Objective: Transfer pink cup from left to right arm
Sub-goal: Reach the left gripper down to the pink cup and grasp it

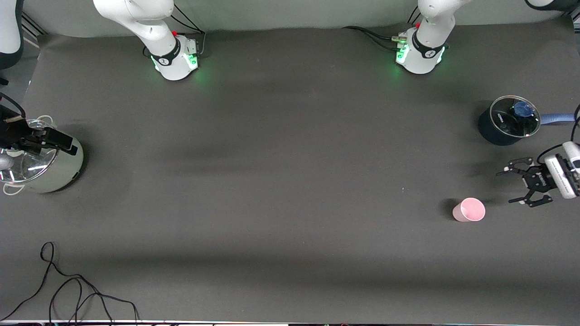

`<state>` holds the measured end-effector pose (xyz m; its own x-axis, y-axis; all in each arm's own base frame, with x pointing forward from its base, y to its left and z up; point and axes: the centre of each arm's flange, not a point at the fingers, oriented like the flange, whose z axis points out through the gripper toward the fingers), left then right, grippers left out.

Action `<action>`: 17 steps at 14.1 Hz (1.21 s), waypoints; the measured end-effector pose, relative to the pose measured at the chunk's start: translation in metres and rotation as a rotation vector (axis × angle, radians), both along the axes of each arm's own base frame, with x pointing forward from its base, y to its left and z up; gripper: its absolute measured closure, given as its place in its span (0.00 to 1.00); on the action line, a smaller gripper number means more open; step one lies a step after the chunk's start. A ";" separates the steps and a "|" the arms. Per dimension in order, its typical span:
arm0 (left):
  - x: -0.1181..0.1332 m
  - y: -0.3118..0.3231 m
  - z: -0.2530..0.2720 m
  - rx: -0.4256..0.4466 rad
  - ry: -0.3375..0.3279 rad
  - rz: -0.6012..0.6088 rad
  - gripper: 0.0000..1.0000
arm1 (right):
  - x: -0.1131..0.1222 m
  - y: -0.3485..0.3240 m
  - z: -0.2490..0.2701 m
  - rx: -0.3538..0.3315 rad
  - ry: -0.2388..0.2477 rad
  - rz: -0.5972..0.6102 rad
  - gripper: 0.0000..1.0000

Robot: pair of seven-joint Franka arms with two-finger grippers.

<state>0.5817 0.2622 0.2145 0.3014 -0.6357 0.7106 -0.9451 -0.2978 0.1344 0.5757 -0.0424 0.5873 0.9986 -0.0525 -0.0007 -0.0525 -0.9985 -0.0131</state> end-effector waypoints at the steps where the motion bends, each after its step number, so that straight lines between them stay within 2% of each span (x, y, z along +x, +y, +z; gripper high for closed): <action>1: 0.001 -0.002 -0.014 -0.024 -0.013 -0.003 0.01 | 0.000 -0.002 0.000 0.000 -0.002 -0.003 0.00; 7: 0.006 -0.024 -0.063 -0.134 -0.056 0.000 0.01 | 0.001 -0.007 0.000 -0.002 -0.014 -0.012 0.00; 10: 0.019 -0.040 -0.074 -0.178 -0.110 -0.019 0.01 | 0.001 -0.007 0.002 -0.002 -0.017 -0.012 0.00; 17: 0.035 -0.031 -0.076 -0.199 -0.173 -0.032 0.01 | 0.001 -0.006 0.003 -0.002 -0.019 -0.010 0.00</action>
<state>0.6163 0.2315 0.1385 0.1467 -0.4859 0.8616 -0.9677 -0.2512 0.0231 0.5764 -0.0483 0.5903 0.9979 -0.0629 0.0180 -0.0627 -0.9980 -0.0121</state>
